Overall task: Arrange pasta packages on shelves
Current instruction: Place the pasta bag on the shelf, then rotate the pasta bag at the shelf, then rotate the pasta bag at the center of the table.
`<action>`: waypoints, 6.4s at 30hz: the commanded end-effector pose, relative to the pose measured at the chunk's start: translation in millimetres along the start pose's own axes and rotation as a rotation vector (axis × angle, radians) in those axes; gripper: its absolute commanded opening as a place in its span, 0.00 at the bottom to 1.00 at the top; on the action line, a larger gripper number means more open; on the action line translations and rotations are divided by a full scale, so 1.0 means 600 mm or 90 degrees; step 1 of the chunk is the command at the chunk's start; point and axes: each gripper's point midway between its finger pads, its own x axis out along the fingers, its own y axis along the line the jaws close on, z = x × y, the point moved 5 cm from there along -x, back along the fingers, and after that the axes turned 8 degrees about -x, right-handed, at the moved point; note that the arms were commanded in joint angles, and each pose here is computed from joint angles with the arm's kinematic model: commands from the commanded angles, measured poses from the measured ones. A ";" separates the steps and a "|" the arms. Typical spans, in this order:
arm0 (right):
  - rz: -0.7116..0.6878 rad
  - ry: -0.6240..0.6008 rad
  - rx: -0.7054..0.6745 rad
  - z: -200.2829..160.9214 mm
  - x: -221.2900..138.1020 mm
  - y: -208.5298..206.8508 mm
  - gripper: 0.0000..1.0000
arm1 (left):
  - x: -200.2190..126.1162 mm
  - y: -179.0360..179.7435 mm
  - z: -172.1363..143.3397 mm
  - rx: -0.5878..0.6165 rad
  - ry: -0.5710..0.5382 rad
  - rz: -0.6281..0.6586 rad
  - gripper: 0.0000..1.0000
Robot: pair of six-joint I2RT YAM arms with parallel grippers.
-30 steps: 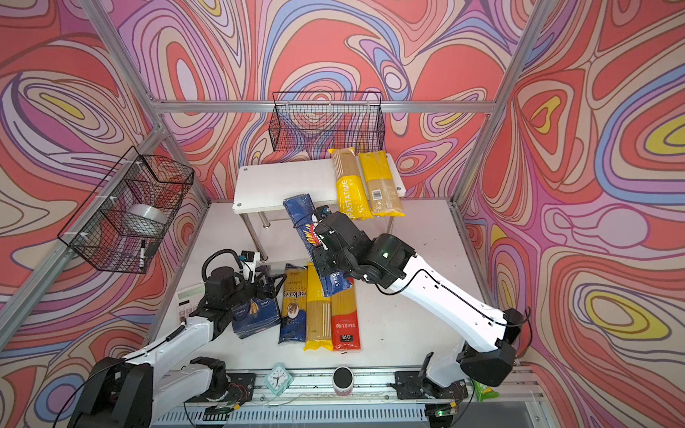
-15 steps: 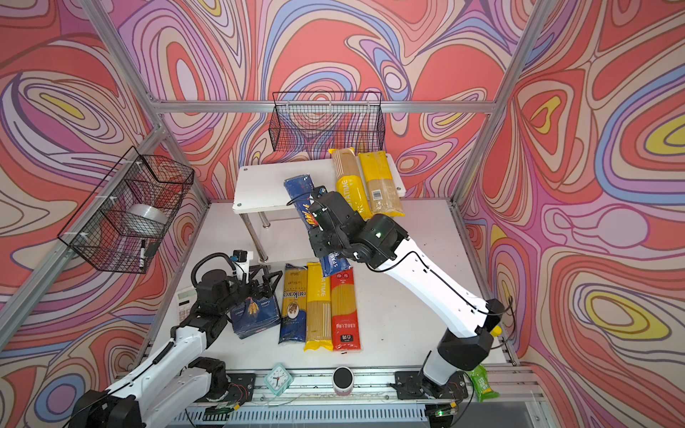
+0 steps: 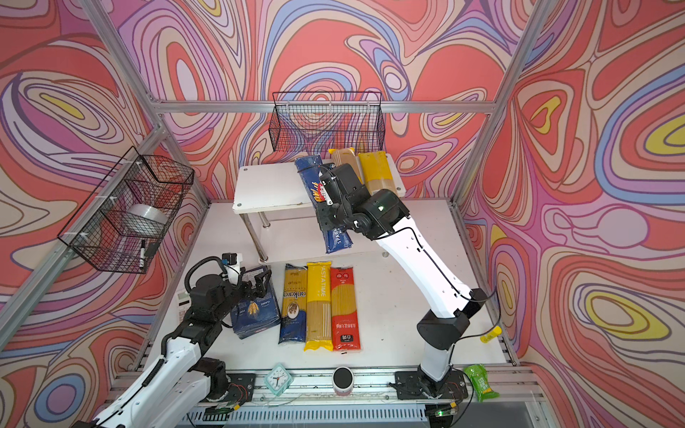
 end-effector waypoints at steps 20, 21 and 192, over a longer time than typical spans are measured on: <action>-0.053 -0.210 0.025 0.134 0.042 -0.026 0.29 | 0.009 0.005 -0.007 0.006 0.027 0.015 1.00; -0.055 -0.214 0.027 0.136 0.042 -0.028 0.30 | 0.009 0.005 -0.008 0.006 0.029 0.016 1.00; 0.026 0.298 0.058 -0.507 0.219 0.043 0.88 | 0.023 0.008 -0.008 0.004 0.057 0.027 1.00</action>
